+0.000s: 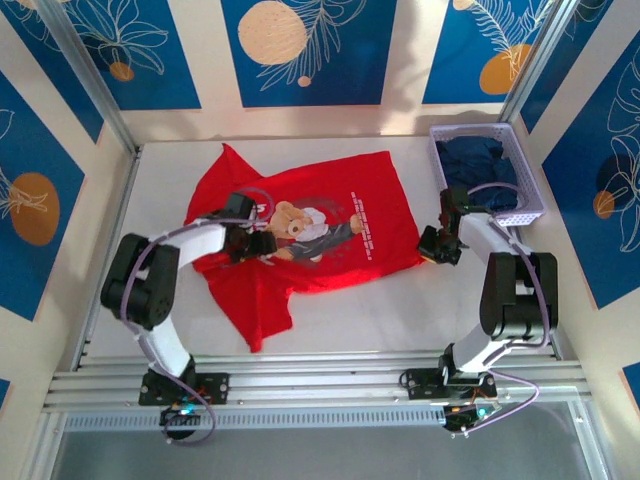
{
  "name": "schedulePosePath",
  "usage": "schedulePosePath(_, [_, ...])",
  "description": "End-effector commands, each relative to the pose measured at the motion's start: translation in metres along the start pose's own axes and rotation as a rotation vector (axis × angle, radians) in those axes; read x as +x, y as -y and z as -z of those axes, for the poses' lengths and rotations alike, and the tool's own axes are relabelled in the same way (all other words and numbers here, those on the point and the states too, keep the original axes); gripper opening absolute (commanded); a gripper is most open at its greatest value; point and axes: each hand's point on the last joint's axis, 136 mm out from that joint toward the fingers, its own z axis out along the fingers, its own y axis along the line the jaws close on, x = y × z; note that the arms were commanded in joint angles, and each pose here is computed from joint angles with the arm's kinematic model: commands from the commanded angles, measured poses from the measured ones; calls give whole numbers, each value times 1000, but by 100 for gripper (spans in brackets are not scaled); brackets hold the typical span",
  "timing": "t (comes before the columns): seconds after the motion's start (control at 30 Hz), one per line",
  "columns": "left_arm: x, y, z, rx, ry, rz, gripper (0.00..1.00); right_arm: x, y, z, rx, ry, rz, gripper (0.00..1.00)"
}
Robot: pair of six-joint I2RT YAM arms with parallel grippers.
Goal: Fold the inside-out t-shirt
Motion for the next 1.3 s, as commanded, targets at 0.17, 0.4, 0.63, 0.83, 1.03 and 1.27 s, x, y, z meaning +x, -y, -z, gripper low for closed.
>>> schedulePosePath(0.17, [-70, 28, 2, 31, 89, -99, 74, -52, -17, 4, -15, 67, 26, 0])
schedulePosePath(0.4, [31, 20, 62, 31, 83, -149, 79, -44, -13, 4, -10, 59, 44, 0])
schedulePosePath(0.63, [134, -54, 74, -114, -35, -48, 69, -39, -17, 5, -46, 52, 50, 0])
schedulePosePath(0.83, [137, -42, 65, -62, -71, -110, 61, -39, -19, 7, -55, 57, 54, 0])
schedulePosePath(1.03, [136, -41, 48, -77, -111, -110, 56, -37, -18, 11, -55, 64, 59, 0])
schedulePosePath(1.27, [126, -32, 42, -60, -88, -123, 21, -37, -20, 11, -66, 63, 63, 0])
